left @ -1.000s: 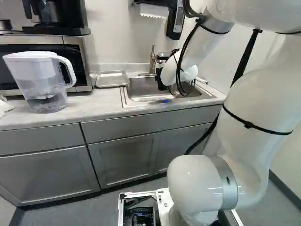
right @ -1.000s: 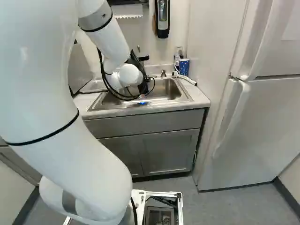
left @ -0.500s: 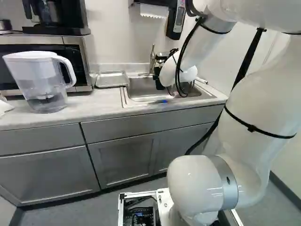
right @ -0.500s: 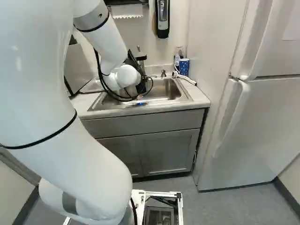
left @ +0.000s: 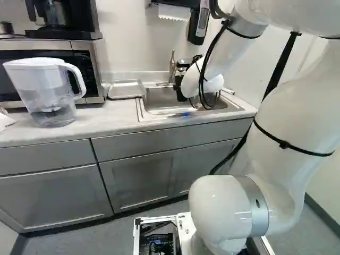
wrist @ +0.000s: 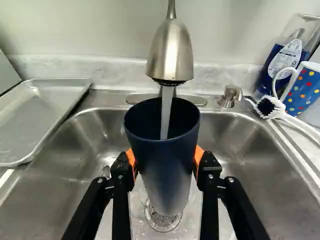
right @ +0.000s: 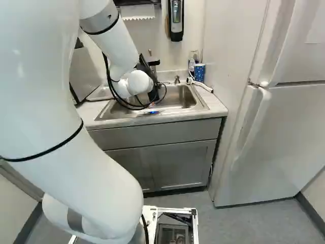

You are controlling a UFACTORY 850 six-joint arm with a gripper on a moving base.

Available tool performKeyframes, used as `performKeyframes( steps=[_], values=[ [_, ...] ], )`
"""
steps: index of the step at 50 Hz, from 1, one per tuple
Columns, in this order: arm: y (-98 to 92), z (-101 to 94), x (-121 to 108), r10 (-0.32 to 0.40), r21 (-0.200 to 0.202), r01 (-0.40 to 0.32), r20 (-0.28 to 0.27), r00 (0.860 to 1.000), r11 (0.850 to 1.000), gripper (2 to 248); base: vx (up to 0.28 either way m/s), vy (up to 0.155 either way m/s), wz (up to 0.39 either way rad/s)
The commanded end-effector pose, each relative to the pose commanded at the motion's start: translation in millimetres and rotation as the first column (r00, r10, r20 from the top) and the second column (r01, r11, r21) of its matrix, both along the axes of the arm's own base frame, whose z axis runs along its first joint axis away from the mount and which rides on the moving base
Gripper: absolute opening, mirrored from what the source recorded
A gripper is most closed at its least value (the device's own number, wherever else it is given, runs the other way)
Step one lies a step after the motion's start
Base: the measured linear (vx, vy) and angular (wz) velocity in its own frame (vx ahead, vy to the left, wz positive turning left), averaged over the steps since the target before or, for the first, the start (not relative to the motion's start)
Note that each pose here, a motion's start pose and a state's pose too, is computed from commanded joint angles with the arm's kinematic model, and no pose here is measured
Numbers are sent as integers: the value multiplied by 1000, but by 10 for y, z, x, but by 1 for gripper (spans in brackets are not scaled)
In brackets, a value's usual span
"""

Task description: Rinse the cup and place it in the tray

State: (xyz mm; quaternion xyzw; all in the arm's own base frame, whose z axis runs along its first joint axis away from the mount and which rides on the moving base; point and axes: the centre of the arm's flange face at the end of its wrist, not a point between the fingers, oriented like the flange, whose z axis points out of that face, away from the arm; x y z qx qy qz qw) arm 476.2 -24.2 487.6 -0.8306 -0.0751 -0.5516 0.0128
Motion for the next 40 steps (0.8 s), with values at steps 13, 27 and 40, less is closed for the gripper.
performKeyframes(
  steps=[13,27,40],
  values=[
    [-6,0,0,-1,0,1,0,1000,1000,125,0,0,0],
    [-6,0,0,-2,0,2,0,1000,1000,125,0,0,0],
    [-11,1,1,-10,7,10,1,1000,1000,125,0,0,0]
  ],
)
